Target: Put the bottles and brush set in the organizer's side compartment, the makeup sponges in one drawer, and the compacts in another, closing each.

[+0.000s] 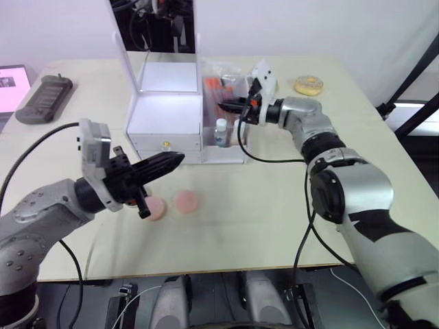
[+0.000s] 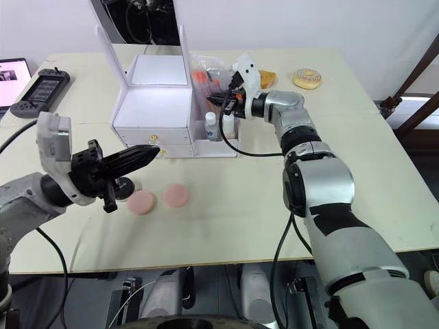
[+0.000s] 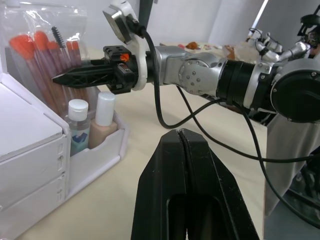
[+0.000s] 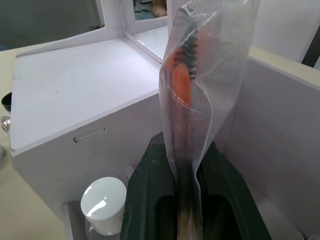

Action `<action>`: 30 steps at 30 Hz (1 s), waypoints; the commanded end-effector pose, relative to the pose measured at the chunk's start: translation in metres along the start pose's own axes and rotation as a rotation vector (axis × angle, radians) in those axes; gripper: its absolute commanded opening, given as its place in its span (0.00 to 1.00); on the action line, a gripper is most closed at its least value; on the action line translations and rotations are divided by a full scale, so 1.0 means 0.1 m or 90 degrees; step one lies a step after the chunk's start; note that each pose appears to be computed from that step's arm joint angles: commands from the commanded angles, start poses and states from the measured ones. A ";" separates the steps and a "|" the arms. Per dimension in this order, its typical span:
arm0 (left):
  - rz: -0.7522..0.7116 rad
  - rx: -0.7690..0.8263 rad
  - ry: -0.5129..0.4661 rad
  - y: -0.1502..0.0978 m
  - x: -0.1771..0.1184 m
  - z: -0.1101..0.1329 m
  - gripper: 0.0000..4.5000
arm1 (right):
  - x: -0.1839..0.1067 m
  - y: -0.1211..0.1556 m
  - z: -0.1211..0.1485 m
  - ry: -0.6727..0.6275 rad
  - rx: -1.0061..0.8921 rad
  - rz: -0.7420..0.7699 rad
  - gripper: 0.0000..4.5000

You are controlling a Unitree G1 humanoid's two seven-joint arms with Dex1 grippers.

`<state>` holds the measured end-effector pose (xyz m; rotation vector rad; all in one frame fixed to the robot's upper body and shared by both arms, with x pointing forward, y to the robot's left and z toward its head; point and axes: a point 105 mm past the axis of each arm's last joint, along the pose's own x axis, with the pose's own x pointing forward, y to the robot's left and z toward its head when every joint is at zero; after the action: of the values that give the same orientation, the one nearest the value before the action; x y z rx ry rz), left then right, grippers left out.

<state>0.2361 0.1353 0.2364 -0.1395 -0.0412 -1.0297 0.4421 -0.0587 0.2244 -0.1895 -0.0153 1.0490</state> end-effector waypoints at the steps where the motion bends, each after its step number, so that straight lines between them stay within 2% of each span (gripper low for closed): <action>1: -0.014 0.020 -0.001 -0.08 0.02 0.05 0.00 | 0.03 0.01 0.11 -0.018 -0.029 -0.001 0.01; 3: -0.015 0.020 0.000 -0.08 0.02 0.04 0.00 | 0.04 0.01 0.10 -0.013 -0.034 0.001 0.01; 7: -0.017 0.018 0.000 -0.09 0.03 0.04 0.00 | 0.03 0.00 0.17 -0.027 -0.038 -0.003 0.38; 12: -0.020 0.015 0.002 -0.09 0.04 0.03 0.00 | 0.00 -0.04 0.29 -0.051 -0.042 -0.013 0.96; 13: -0.022 0.014 0.002 -0.09 0.05 0.03 0.00 | -0.01 -0.06 0.32 -0.054 -0.046 -0.017 0.99; 20: -0.030 0.012 0.000 -0.09 0.08 0.03 0.00 | -0.12 -0.17 0.50 -0.075 -0.077 -0.046 0.99; 24: -0.031 0.014 0.002 -0.07 0.09 0.02 0.00 | -0.27 -0.28 0.64 -0.074 -0.119 -0.073 0.99; 27: -0.032 0.015 0.002 -0.06 0.08 0.02 0.00 | -0.39 -0.31 0.74 -0.076 -0.145 -0.064 0.99; 30: -0.028 0.017 -0.001 -0.04 0.07 0.03 0.00 | -0.40 -0.23 0.76 -0.065 -0.161 -0.009 0.99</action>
<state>0.2376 0.1267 0.2301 -0.1400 -0.0055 -1.0672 0.4419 -0.0994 0.2797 -0.3151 -0.1644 0.9938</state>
